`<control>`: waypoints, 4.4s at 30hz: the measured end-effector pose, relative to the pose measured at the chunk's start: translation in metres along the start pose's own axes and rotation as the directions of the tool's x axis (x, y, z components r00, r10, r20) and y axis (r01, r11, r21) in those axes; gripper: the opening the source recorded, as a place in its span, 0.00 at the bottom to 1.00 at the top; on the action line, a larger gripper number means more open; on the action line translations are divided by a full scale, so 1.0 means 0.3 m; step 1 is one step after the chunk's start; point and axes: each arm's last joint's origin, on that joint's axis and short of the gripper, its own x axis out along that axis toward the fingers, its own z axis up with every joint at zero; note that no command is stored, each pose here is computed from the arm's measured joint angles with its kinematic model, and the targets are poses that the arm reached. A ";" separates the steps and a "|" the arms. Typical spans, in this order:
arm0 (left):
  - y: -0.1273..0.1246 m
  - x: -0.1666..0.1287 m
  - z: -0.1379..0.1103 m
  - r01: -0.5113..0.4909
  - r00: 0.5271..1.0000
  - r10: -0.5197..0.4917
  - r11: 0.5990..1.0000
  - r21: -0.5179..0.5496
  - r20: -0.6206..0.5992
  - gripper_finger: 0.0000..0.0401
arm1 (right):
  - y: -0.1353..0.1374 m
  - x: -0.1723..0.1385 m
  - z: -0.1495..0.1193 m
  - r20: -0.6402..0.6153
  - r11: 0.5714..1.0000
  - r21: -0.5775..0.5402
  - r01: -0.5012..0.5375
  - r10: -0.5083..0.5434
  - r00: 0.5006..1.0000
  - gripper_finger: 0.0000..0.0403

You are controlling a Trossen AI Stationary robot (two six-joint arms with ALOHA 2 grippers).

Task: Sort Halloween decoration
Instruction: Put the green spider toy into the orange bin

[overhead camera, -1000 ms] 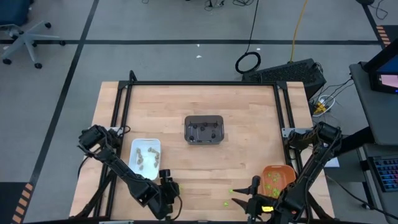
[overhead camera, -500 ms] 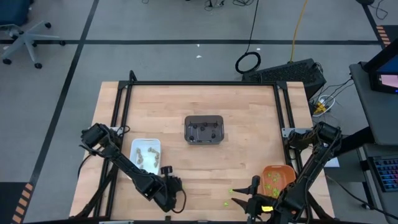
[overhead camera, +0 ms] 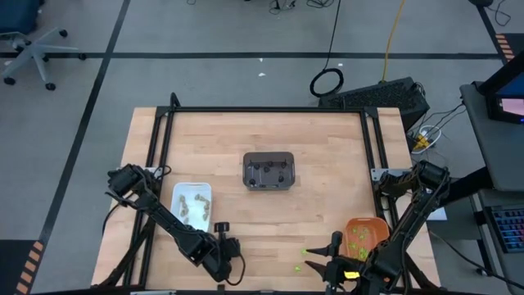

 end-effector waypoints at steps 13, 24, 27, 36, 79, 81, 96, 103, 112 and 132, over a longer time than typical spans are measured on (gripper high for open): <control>-0.006 -0.070 0.073 -0.080 0.989 0.066 0.991 0.103 0.133 0.00 | 0.008 0.029 0.028 0.036 0.998 0.059 -0.010 0.008 0.999 0.35; -0.030 -0.155 0.183 -0.346 0.900 0.235 0.897 0.274 0.367 0.00 | 0.035 0.231 -0.003 0.027 0.988 0.145 0.054 -0.059 0.998 0.35; -0.036 -0.184 0.215 -0.427 0.860 0.283 0.855 0.296 0.425 0.00 | 0.015 0.303 0.000 0.000 0.974 0.219 0.047 -0.048 0.999 0.37; -0.048 -0.222 0.259 -0.515 0.815 0.310 0.775 0.366 0.489 0.00 | -0.041 0.399 0.062 0.049 0.953 0.301 0.011 -0.027 0.998 0.45; -0.116 -0.257 0.209 -0.472 0.798 0.285 0.843 0.257 0.531 0.26 | -0.094 0.400 0.126 0.065 0.964 0.243 -0.109 0.096 0.993 0.01; -0.128 -0.279 0.196 -0.523 0.757 0.326 0.822 0.226 0.566 0.32 | -0.103 0.365 0.139 0.055 0.970 0.214 -0.115 0.105 0.993 0.00; -0.104 -0.255 0.133 -0.402 0.824 0.226 0.879 0.256 0.519 0.37 | -0.055 0.254 0.118 0.057 0.994 -0.104 -0.045 0.051 0.997 0.00; -0.123 -0.256 0.157 -0.286 0.849 0.088 0.906 0.312 0.522 0.37 | 0.008 0.334 0.057 0.084 0.997 -0.076 0.008 -0.002 0.996 0.00; -0.130 -0.203 0.140 -0.205 0.795 -0.073 0.902 0.380 0.602 0.37 | 0.035 0.274 0.083 0.106 0.978 -0.158 -0.134 0.152 0.983 0.00; -0.084 -0.183 0.166 -0.127 0.632 -0.108 0.962 0.240 0.768 0.37 | -0.111 0.179 -0.075 0.243 0.960 -0.031 -0.279 0.278 0.929 0.00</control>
